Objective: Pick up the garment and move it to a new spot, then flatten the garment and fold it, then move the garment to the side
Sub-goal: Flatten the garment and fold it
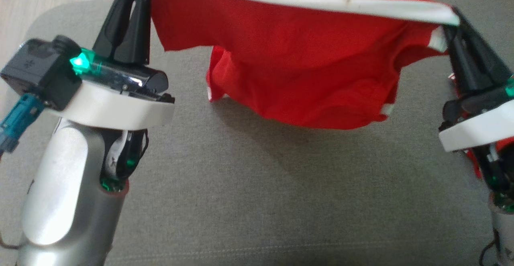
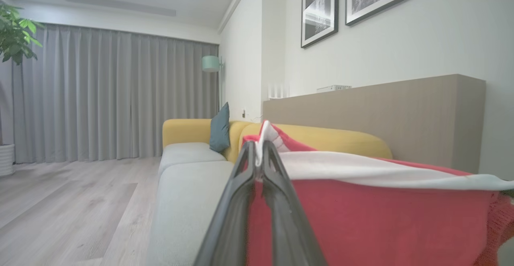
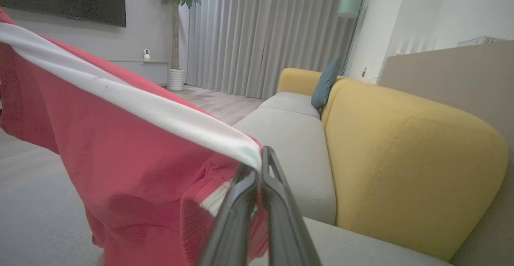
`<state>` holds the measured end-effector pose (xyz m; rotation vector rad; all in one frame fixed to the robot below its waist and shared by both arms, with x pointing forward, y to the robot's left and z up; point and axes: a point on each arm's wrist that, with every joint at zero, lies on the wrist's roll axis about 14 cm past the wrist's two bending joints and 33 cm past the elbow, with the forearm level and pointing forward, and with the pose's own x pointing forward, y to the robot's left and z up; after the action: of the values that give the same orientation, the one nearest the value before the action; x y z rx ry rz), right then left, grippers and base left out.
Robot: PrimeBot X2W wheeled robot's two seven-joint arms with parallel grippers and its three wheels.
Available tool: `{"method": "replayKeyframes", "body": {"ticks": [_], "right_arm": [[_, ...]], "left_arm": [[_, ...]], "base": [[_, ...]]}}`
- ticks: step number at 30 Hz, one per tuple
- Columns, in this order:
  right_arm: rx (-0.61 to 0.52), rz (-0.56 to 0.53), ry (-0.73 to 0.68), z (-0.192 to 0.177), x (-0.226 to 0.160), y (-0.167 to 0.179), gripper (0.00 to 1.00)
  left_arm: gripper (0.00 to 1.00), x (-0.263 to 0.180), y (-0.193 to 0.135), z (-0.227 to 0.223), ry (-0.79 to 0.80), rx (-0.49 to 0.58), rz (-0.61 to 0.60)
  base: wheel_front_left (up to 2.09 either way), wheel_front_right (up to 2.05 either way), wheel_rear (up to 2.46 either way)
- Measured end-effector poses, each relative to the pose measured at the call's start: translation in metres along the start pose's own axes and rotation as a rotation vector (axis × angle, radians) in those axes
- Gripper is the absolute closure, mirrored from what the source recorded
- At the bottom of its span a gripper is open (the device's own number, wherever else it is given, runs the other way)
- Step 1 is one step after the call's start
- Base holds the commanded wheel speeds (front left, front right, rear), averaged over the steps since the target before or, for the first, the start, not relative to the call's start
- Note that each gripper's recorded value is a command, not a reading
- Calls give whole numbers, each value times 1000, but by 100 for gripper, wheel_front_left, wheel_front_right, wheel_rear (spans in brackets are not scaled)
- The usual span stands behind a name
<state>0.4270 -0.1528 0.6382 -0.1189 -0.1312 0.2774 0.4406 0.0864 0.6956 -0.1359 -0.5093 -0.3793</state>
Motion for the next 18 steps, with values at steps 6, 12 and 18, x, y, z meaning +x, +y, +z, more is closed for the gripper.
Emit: {"method": "replayKeyframes", "body": {"ticks": [6, 12, 18], "right_arm": [[-4, -24, -11, 6, -4, -8, 100], [25, -2, 44, -11, 21, -12, 100], [-2, 14, -25, 13, 92, -30, 100]], "left_arm": [[100, 4, -7, 1, 15, -28, -17], [100, 19, 3, -39, 114, -69, -12], [100, 83, 26, -58, 105, -55, -5]], "base": [[0, 0, 0], [0, 0, 0], [0, 0, 0]]}}
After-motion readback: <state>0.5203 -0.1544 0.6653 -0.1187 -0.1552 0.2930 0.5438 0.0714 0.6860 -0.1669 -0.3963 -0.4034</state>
